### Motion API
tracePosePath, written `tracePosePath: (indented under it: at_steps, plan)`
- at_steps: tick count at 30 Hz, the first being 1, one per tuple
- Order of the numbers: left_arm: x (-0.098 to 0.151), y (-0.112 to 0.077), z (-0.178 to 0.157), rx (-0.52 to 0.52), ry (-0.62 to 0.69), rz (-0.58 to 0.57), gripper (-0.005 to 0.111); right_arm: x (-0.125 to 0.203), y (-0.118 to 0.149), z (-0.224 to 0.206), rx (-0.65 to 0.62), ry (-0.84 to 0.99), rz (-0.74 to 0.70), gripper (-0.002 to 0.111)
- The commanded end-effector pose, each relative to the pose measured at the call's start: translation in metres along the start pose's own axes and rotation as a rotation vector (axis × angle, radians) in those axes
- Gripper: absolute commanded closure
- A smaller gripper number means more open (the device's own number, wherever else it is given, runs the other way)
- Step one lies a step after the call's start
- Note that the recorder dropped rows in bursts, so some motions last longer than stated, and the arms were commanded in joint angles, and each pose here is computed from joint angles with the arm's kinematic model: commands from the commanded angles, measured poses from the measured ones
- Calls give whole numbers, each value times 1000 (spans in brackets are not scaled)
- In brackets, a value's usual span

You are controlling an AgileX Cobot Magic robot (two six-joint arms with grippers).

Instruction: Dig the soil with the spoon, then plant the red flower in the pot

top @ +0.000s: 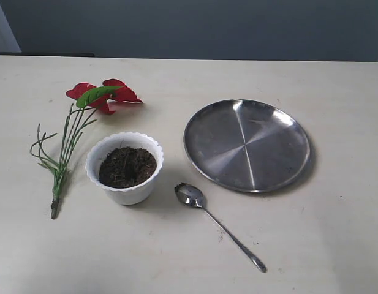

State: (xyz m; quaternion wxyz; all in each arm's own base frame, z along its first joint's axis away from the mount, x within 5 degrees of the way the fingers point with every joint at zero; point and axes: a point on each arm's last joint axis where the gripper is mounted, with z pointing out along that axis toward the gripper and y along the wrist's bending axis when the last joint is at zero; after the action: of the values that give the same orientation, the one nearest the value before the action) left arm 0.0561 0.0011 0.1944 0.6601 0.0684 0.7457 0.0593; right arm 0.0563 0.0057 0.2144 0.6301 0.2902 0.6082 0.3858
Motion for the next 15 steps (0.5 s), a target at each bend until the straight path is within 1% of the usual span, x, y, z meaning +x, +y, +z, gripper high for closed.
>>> tracePosePath:
  at_steps: [1,3,4,5,7,9,12,15]
  plan:
    - [0,0,0,-8,0,-12,106,-18,6,-3,-79,-208,45,82]
    - [1,0,0,-8,13,-12,106,-26,9,-5,-127,-292,144,82]
    - [2,0,0,-7,22,-14,106,-26,10,-5,-139,-293,138,82]
    - [2,0,0,-7,23,-14,106,-27,16,-5,-155,-276,59,82]
    - [2,0,0,-7,23,-14,106,-27,35,-6,-165,-184,-178,82]
    - [2,0,0,-7,24,-14,106,-29,46,-7,-104,-77,-333,82]
    - [2,0,0,-7,25,-14,106,-38,62,1,0,54,-458,82]
    - [3,0,0,-7,27,-12,106,-39,75,20,44,230,-601,82]
